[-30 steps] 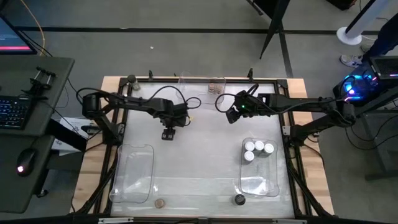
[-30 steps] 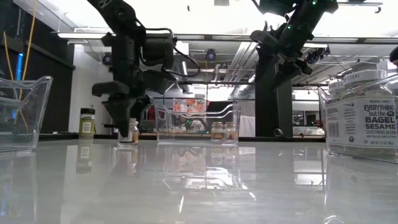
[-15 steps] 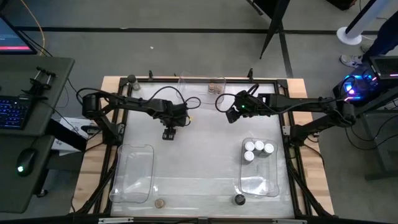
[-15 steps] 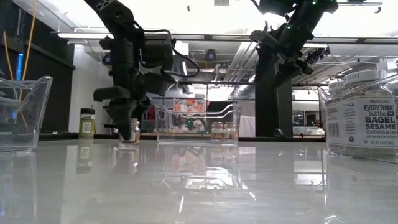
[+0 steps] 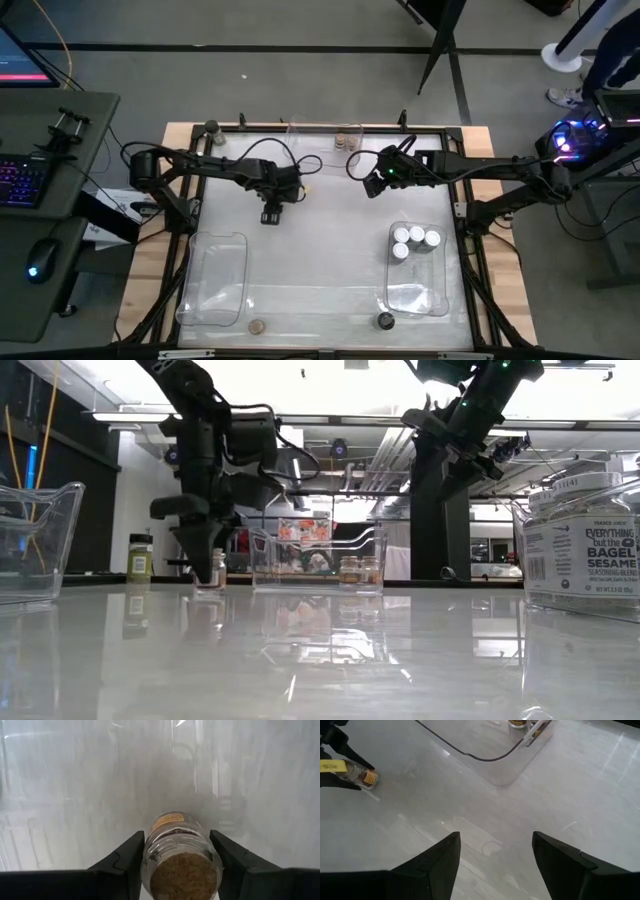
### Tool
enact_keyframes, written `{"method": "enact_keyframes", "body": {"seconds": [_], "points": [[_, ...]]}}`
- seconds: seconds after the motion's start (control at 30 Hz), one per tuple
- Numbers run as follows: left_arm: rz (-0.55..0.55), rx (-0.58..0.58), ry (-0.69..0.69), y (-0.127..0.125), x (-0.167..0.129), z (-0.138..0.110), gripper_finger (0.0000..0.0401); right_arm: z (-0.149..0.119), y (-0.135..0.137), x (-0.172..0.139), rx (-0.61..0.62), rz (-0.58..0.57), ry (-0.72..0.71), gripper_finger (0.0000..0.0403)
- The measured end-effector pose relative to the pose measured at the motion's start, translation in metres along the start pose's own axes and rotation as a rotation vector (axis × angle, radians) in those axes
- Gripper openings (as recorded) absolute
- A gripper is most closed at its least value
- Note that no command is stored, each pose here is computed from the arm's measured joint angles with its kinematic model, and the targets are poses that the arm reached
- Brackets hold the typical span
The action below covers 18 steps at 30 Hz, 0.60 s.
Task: Sort spices by type
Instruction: Put the brown seasoning bottle into the top transparent bin
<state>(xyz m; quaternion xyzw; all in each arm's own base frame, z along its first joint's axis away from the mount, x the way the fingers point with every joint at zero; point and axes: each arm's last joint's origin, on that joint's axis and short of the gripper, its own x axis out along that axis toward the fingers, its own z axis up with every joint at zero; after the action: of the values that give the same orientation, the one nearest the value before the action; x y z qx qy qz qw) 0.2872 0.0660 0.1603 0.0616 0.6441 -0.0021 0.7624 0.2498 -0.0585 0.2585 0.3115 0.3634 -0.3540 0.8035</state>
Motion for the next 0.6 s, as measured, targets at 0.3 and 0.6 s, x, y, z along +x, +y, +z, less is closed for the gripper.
{"method": "enact_keyframes", "body": {"seconds": [0.3,0.6], "points": [[0.214,-0.171,-0.397,0.024,-0.105,-0.005,0.0153,0.0,-0.001,0.0,-0.001,-0.017,-0.009,0.0243],[0.388,-0.332,-0.587,0.104,-0.161,0.042,0.0153,0.005,-0.001,0.001,0.076,0.006,-0.036,0.0243]]}}
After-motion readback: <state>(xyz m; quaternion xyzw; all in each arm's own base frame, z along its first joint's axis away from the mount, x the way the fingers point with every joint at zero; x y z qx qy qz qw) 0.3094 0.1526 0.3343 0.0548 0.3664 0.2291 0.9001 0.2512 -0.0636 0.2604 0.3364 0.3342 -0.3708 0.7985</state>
